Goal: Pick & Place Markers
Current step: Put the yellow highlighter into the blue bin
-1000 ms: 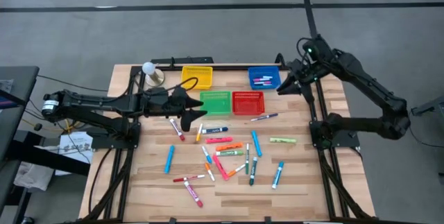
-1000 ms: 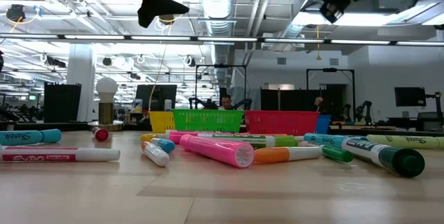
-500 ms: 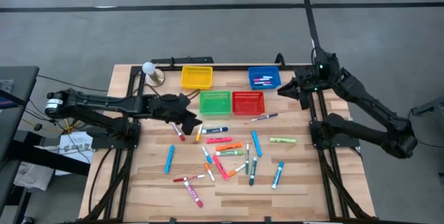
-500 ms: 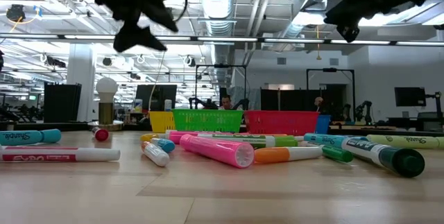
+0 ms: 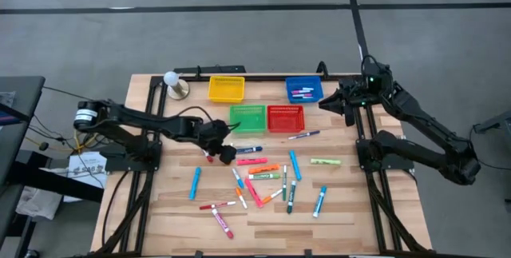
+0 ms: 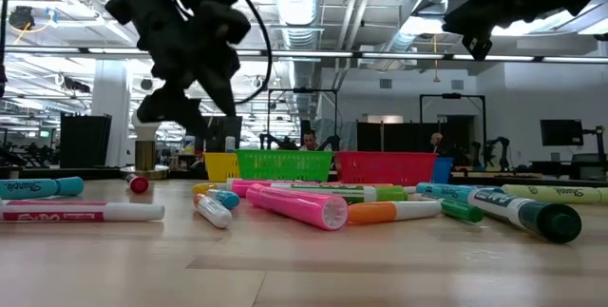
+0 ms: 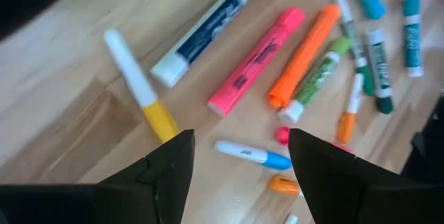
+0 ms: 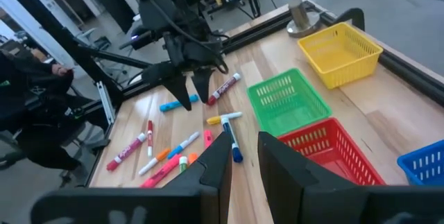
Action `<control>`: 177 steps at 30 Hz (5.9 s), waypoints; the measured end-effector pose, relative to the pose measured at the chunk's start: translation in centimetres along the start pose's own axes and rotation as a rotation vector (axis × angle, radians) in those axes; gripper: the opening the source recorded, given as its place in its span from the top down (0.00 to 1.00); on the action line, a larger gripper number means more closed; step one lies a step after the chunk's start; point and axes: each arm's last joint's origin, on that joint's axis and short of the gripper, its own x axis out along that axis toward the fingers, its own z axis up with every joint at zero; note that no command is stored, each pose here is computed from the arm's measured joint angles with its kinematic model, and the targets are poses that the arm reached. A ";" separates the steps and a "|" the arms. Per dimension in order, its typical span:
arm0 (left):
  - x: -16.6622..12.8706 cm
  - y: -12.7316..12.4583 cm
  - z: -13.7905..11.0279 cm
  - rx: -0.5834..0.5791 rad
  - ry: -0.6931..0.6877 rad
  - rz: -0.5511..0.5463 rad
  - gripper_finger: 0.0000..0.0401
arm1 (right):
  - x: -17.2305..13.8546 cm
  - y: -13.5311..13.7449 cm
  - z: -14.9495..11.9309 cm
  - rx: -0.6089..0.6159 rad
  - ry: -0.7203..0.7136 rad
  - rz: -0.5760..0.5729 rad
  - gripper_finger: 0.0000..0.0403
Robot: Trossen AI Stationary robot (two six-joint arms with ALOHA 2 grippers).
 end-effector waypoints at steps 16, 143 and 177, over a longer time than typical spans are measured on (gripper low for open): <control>0.2 0.2 -0.3 -0.082 0.029 0.030 0.42 | 0.0 0.0 0.0 0.001 0.001 0.000 0.85; -6.5 -5.2 3.6 -0.060 -0.742 -0.438 0.89 | 20.6 0.3 3.4 0.066 -0.210 0.343 0.38; -6.5 -5.2 3.6 -0.044 -0.747 -0.432 0.86 | 22.7 0.0 4.6 0.101 -0.186 0.374 0.90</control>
